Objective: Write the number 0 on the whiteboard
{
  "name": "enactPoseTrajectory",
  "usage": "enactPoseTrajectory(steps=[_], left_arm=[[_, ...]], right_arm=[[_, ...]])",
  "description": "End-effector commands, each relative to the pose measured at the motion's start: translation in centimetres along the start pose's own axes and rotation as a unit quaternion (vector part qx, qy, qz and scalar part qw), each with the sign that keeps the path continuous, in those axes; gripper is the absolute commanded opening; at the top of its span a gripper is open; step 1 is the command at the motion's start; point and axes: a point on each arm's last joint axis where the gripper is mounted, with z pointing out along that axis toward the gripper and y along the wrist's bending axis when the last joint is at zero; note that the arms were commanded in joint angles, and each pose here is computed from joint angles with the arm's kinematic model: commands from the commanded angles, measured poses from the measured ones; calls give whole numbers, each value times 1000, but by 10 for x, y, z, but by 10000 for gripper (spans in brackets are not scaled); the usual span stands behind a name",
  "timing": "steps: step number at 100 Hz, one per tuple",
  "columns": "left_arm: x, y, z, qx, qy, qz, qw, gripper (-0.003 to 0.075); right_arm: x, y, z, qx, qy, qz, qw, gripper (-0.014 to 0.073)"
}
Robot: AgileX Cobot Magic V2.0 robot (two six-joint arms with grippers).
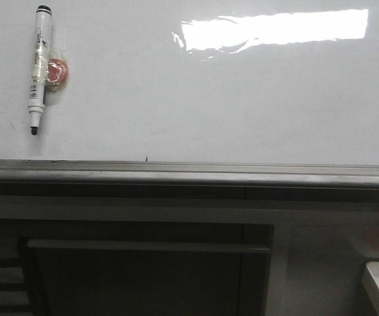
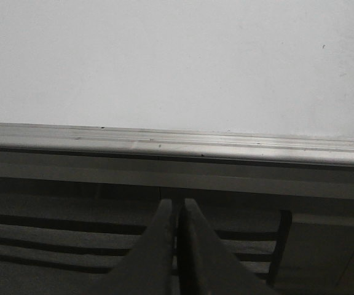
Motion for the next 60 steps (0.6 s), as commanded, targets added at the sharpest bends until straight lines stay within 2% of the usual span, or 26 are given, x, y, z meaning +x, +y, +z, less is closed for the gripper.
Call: enactPoseTrajectory(steps=[1, 25, 34, 45, 60], left_arm=[[-4, 0, -1, 0, -44, -4, 999, -20], [-4, 0, -1, 0, -44, -4, 999, -20], [-8, 0, -1, 1, -67, -5, 998, -20], [-22, 0, -4, 5, -145, -25, 989, -20], [-35, 0, -10, 4, -223, -21, 975, -20]], right_arm=[[5, 0, 1, 0, -6, -1, 1000, -67], [4, 0, 1, -1, -12, -1, 1000, -67], [2, 0, 1, 1, -20, -6, 1000, -67], [-9, 1, 0, -3, -85, -2, 996, -67], [-28, 1, -5, -6, -190, -2, 982, -67]])
